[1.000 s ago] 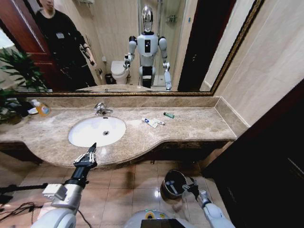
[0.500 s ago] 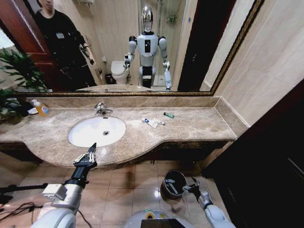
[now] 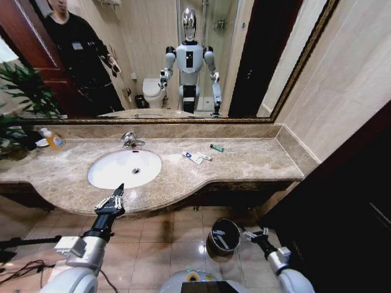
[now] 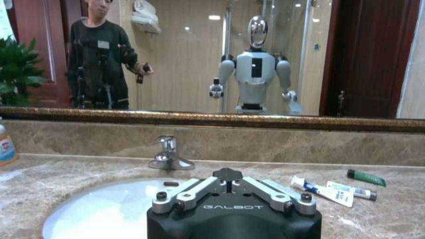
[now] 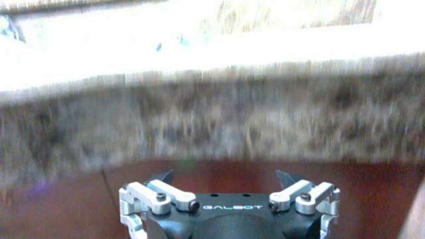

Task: Pick up the trash from the sink and place it in the trash bin.

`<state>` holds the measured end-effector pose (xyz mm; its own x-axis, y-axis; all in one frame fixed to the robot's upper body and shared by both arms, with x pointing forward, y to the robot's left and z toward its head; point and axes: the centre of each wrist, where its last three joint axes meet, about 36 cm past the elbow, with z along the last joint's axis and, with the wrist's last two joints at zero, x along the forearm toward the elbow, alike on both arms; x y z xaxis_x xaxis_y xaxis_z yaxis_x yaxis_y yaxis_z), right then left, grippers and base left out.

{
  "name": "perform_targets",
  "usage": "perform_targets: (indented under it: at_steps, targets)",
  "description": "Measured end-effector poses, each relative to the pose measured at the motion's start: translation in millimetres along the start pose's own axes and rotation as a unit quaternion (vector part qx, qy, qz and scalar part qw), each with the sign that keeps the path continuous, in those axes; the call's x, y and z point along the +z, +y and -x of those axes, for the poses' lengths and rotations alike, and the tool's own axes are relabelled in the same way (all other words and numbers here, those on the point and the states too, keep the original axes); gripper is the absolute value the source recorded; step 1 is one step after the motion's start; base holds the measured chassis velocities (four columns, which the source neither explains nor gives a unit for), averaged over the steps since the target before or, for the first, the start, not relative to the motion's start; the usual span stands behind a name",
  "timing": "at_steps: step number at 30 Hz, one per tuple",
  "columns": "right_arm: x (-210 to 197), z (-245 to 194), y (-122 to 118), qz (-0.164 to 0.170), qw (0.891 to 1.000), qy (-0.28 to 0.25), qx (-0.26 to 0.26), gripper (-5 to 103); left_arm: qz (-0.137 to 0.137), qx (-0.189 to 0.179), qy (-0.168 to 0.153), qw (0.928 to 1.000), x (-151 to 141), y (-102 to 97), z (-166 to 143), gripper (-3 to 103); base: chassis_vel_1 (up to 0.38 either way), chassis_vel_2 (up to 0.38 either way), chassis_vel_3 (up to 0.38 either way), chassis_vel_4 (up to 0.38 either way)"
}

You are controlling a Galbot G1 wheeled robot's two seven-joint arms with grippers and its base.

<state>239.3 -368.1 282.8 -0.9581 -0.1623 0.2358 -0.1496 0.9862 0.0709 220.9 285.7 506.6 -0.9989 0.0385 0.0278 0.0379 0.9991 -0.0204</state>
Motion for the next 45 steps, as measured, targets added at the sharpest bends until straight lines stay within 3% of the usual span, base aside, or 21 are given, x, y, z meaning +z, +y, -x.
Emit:
perform_targets:
  at_steps: [2,8,10,18,30,45]
  targets:
    - [-39,6,8,0.003,0.999,-0.033,0.001,100,0.0,0.0,0.0,1.0,0,0.0,0,0,0.0,0.0,0.0,0.0]
    - [-99,20,29,0.002,0.996,-0.087,-0.008,100,0.0,0.0,0.0,1.0,0,0.0,0,0,0.0,0.0,0.0,0.0]
    - [-131,31,48,0.0,0.994,-0.107,-0.023,100,0.0,0.0,0.0,1.0,0,0.0,0,0,0.0,0.0,0.0,0.0]
    - [-176,64,76,-0.008,0.994,-0.096,-0.052,100,0.0,0.0,0.0,1.0,0,0.0,0,0,0.0,0.0,0.0,0.0]
    - [-192,127,94,-0.025,0.991,-0.084,-0.099,100,0.0,0.0,0.0,1.0,0,0.0,0,0,0.0,0.0,0.0,0.0]
    - [-206,226,156,-0.049,0.983,-0.061,-0.165,100,0.0,0.0,0.0,1.0,0,0.0,0,0,0.0,0.0,0.0,0.0]
